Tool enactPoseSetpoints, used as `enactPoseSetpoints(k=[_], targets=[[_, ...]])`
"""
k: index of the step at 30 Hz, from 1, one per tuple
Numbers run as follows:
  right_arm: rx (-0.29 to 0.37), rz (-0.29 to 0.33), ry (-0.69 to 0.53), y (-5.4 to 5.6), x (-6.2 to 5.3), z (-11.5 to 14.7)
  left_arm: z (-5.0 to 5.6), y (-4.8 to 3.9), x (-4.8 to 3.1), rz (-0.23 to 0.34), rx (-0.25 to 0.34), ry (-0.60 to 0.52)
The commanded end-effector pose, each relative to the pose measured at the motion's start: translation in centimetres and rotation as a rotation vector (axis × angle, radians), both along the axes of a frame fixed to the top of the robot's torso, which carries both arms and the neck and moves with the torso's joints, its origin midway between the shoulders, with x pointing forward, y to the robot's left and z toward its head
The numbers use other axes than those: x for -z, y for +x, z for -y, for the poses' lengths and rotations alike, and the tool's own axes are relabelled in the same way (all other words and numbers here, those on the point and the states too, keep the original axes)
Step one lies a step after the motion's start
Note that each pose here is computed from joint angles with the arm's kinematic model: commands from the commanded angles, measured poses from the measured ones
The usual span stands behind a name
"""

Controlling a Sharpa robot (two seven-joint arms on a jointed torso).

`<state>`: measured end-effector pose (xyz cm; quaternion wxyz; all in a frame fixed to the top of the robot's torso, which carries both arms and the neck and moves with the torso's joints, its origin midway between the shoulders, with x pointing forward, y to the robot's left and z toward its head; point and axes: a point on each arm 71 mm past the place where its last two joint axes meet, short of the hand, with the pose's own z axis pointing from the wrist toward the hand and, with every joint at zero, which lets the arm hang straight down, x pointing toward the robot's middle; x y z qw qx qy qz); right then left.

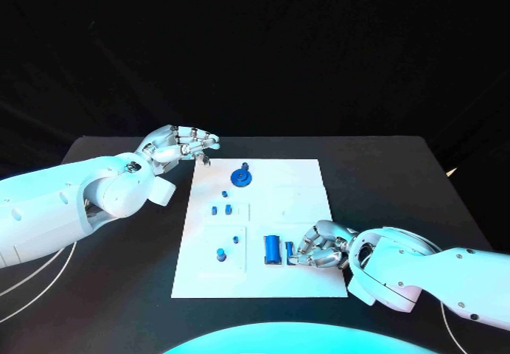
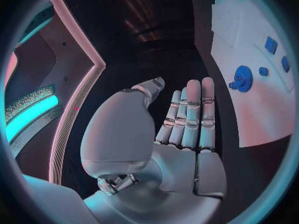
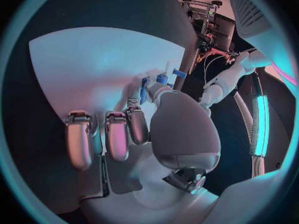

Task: Assemble the parts on the task board

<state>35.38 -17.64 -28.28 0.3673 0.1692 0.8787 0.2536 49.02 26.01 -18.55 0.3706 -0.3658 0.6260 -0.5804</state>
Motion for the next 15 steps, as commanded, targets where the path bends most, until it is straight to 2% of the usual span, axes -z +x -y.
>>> enactPoseSetpoints(k=[1, 11, 15], targets=[[0.005, 0.062, 0.045, 0.1, -0.6, 0.0, 0.2, -0.05, -0.11, 0.005, 0.016, -0.009], [0.016, 0.16, 0.105, 0.7, -2.1, 0.2, 0.3, -0.03, -0.19, 0.015, 0.013, -0.016], [0.041, 0.231, 0.171, 1.9, -2.9, 0.7, 0.4, 0.03, -0.28, 0.03, -0.004, -0.027]])
